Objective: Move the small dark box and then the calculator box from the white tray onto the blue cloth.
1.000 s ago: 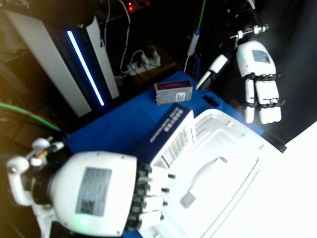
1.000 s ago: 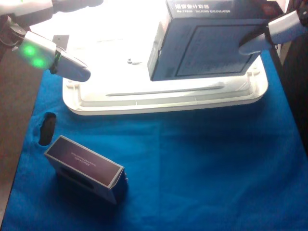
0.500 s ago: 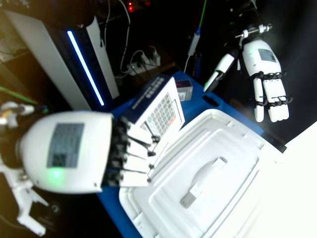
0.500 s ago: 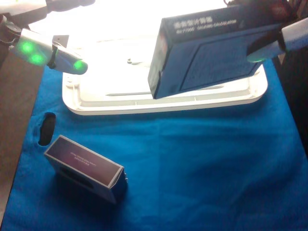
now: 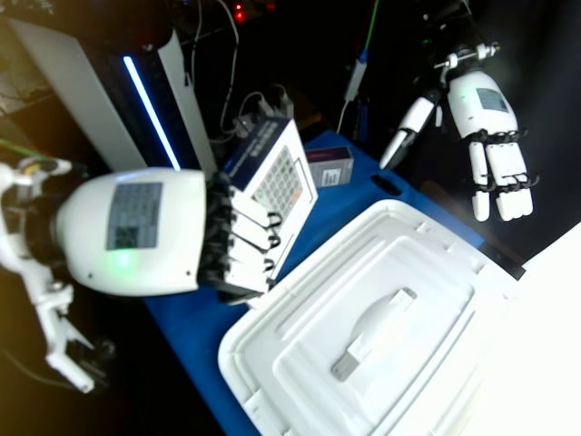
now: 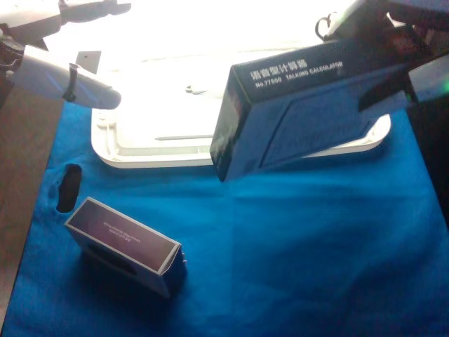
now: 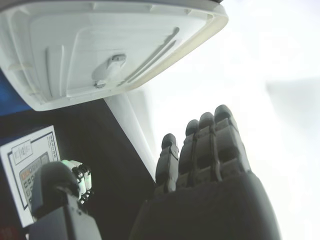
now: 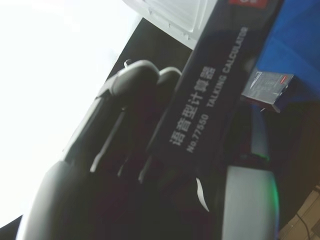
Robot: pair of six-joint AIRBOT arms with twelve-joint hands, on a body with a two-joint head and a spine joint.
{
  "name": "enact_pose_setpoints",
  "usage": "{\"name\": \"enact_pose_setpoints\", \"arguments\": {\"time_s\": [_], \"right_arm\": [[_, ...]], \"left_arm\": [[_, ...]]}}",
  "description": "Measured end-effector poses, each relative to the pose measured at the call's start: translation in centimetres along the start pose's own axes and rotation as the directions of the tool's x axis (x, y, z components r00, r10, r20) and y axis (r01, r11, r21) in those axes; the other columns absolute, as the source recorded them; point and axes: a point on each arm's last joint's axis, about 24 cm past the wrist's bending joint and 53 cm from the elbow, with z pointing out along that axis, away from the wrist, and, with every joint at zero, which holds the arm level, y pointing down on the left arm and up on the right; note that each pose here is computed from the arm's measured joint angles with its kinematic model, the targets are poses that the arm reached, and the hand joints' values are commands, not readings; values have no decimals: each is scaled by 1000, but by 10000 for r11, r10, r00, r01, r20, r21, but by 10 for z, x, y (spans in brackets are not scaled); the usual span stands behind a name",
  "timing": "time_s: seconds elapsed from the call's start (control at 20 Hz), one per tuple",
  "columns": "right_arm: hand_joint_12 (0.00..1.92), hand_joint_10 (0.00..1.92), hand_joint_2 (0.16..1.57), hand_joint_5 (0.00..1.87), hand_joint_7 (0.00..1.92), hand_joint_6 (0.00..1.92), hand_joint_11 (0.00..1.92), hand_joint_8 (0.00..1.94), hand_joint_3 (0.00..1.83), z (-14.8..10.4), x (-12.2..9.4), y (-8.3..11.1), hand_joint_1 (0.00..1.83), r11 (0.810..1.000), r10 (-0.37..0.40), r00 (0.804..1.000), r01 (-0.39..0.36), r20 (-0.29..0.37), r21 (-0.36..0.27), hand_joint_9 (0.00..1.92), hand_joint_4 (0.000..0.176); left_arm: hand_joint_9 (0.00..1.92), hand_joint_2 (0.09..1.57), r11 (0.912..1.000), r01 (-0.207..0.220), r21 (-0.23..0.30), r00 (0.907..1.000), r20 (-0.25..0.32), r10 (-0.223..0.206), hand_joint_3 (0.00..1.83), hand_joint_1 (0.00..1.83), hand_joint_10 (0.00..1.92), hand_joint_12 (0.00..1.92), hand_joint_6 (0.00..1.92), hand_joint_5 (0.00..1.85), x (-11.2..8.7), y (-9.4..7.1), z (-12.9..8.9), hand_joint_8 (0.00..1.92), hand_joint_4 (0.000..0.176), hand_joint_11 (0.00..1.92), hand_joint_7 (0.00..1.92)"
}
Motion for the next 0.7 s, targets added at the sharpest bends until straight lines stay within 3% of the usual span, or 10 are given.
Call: {"name": "enact_pose_setpoints", "arguments": {"time_s": [0.05,0.1,0.2,0.35,0.4,0.45,0.5,0.55,0.6,0.7], "right_arm": [[1574,937,1067,1067,1163,544,974,933,0,-1,7,-1,1287,10000,13,9999,-13,-167,20,1241,0],[1671,1120,1057,1114,1270,683,1063,718,0,-1,12,-1,1206,10000,41,9996,-40,-266,53,1269,0],[1710,1220,1054,1118,1379,730,1123,568,0,-2,21,-4,1187,9999,108,9988,-102,-474,127,1292,0],[1899,1518,1056,1112,1211,745,1060,1046,0,-4,27,-9,1185,9996,119,9981,-105,-600,246,1177,0],[1870,1467,1061,1100,1162,765,1015,1000,0,-5,30,-11,1183,9995,153,9976,-132,-671,303,1128,0],[1792,1281,1071,1078,1183,802,954,736,0,-5,33,-12,1178,9993,176,9972,-151,-730,339,1112,0],[1766,1239,1073,1072,1210,812,946,625,0,-6,35,-13,1178,9992,170,9969,-142,-772,363,1109,0],[1864,1444,1077,1061,1196,832,995,887,0,-6,39,-15,1178,9991,190,9962,-155,-853,407,1123,0],[1907,1500,1075,1066,1188,824,1021,996,0,-5,41,-16,1178,9990,223,9957,-186,-894,412,1144,0],[1881,1445,1074,1068,1182,818,1007,948,0,-3,44,-15,1176,9992,170,9951,-134,-974,378,1146,0]], "left_arm": [[0,772,10000,26,2,10000,17,-26,0,508,0,0,0,0,-1,0,0,0,176,0,0],[0,771,10000,23,3,10000,16,-23,0,510,0,0,0,0,-1,0,0,1,168,0,3],[0,773,10000,19,0,10000,10,-19,0,505,0,0,0,0,0,0,0,0,176,0,0],[0,766,10000,27,15,10000,-7,-27,0,518,0,0,0,0,1,-1,0,2,176,0,6],[0,766,10000,23,15,10000,-7,-23,0,517,0,0,0,0,1,-1,0,3,176,0,8],[0,769,10000,27,22,10000,-6,-27,0,510,0,0,0,0,1,-1,0,3,176,0,8],[0,770,10000,30,18,10000,-5,-30,0,513,0,0,0,0,1,-1,0,2,176,0,6],[0,771,10000,27,7,10000,-19,-27,0,512,0,0,0,0,1,0,0,3,176,0,10],[0,771,10000,31,-6,10000,-50,-31,0,510,0,0,0,0,3,0,0,1,176,0,6],[0,770,10000,-10,-41,10000,-75,9,0,520,0,0,0,0,3,1,0,2,176,0,8]]}}
